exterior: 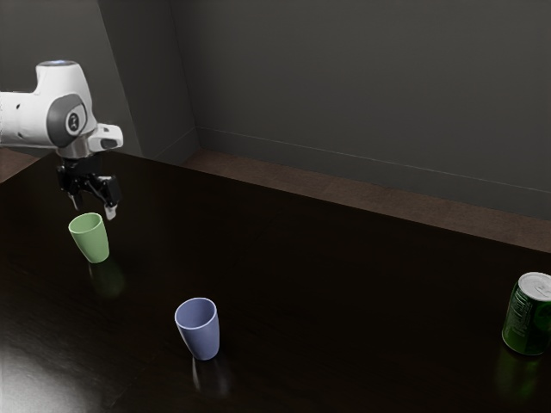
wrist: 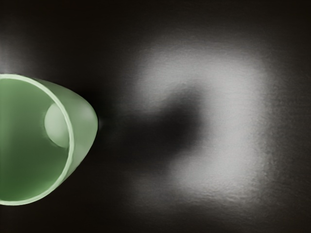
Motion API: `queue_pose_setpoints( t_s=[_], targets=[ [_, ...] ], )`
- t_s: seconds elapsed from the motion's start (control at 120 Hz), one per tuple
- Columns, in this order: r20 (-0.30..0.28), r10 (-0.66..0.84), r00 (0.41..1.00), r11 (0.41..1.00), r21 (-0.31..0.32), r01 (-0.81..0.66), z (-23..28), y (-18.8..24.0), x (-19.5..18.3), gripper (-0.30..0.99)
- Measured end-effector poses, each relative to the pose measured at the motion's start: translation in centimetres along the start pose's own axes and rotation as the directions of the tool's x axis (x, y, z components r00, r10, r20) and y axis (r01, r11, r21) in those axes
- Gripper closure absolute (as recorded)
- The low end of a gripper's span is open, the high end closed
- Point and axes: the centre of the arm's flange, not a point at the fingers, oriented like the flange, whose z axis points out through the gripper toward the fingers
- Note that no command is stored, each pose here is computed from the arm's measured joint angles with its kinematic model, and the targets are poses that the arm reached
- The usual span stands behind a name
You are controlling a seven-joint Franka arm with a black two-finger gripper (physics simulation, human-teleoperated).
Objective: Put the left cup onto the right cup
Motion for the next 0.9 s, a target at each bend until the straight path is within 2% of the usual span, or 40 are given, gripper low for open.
queue_pose_setpoints(
  t_s=[0.142,0.433,0.7,0.75,0.9],
  targets=[
    [0.003,-0.004,1.000,1.000,0.009,0.004,3.6,-0.9,1.2,0.00],
    [-0.038,-0.001,0.999,0.999,0.041,0.003,6.2,-2.6,2.8,0.00],
    [-0.026,-0.005,1.000,0.999,0.037,0.006,9.7,-3.3,3.2,0.00],
    [-0.027,-0.004,1.000,0.999,0.038,0.005,9.9,-3.4,3.2,0.08],
    [-0.043,-0.020,0.999,1.000,0.016,0.020,9.8,-3.6,3.2,0.46]
  ],
)
